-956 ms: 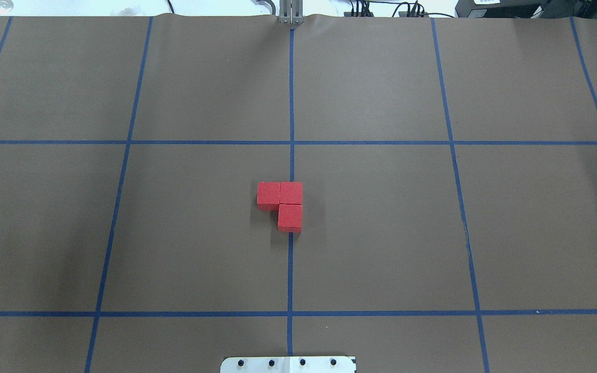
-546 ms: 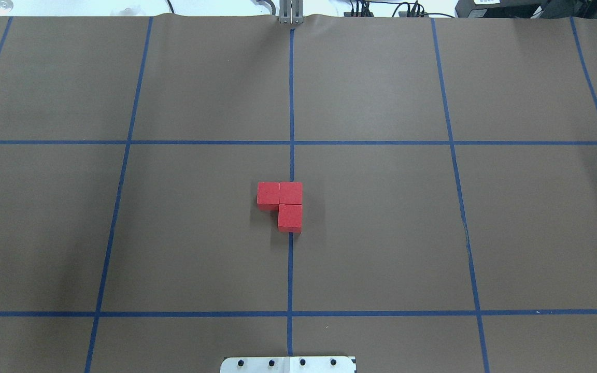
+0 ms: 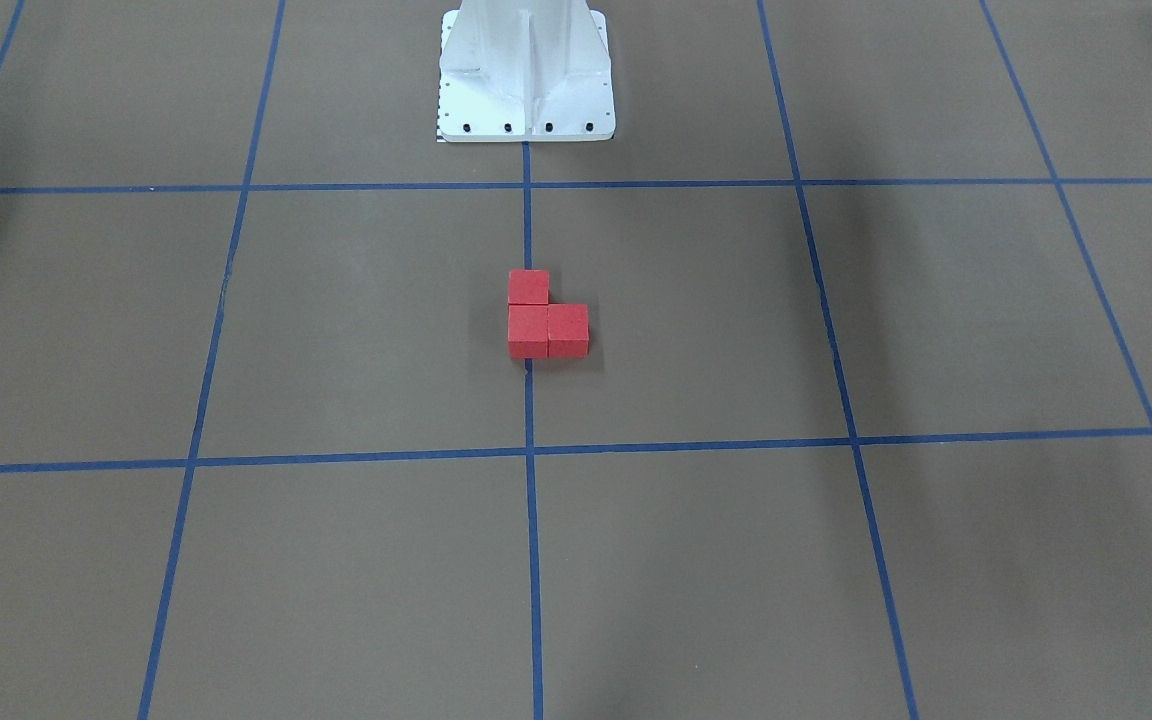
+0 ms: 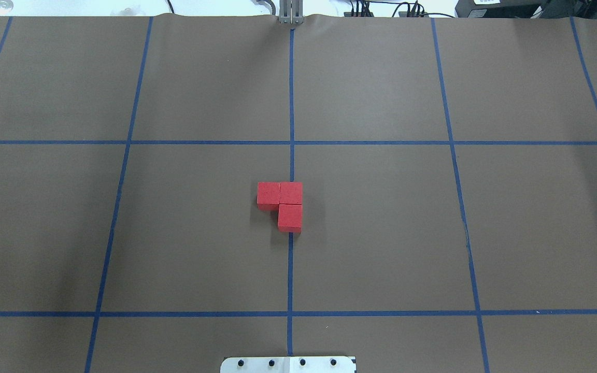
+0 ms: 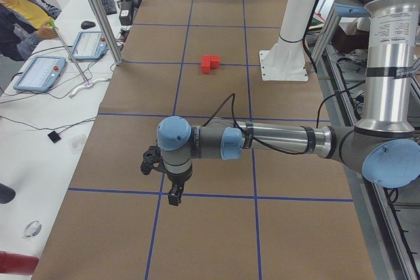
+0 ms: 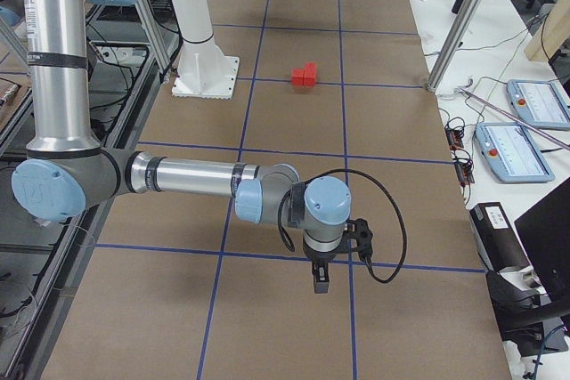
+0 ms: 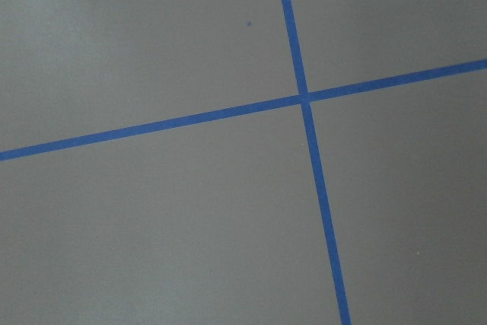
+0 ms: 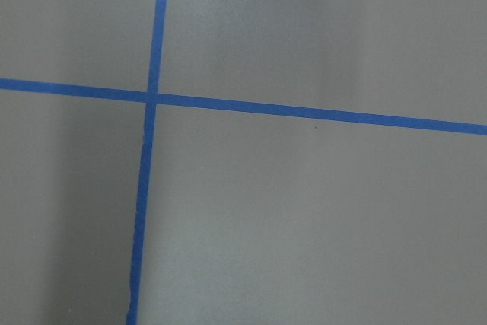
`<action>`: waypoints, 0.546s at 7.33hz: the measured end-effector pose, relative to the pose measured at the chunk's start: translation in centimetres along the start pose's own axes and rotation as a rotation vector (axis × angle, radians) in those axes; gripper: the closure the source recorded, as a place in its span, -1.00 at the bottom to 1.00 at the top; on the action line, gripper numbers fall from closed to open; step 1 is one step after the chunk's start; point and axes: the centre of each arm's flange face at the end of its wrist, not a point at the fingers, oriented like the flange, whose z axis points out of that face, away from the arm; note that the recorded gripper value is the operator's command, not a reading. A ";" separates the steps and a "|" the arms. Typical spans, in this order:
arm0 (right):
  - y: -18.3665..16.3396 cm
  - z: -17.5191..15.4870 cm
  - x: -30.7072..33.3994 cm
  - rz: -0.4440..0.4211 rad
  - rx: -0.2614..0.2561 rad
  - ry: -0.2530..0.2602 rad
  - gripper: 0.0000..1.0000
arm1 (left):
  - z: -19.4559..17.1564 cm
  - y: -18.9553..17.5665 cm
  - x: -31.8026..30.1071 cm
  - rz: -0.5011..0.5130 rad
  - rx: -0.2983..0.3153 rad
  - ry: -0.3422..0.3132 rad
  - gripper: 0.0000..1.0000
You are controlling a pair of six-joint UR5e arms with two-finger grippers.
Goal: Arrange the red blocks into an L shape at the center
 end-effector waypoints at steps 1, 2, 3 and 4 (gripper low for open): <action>0.3 -0.3 -0.2 0.005 -0.008 0.007 -1.00 | 0.0 0.0 0.0 -0.001 -0.001 0.000 -1.00; 0.6 -0.2 -0.2 0.007 -0.014 0.009 -1.00 | 0.1 0.0 0.0 -0.001 -0.001 0.001 -1.00; 1.0 0.0 0.0 0.008 -0.019 0.008 -1.00 | 0.1 0.0 0.0 -0.001 0.000 0.001 -1.00; 1.2 0.2 0.0 0.008 -0.021 0.007 -1.00 | 0.1 0.1 -0.1 -0.002 -0.002 0.003 -1.00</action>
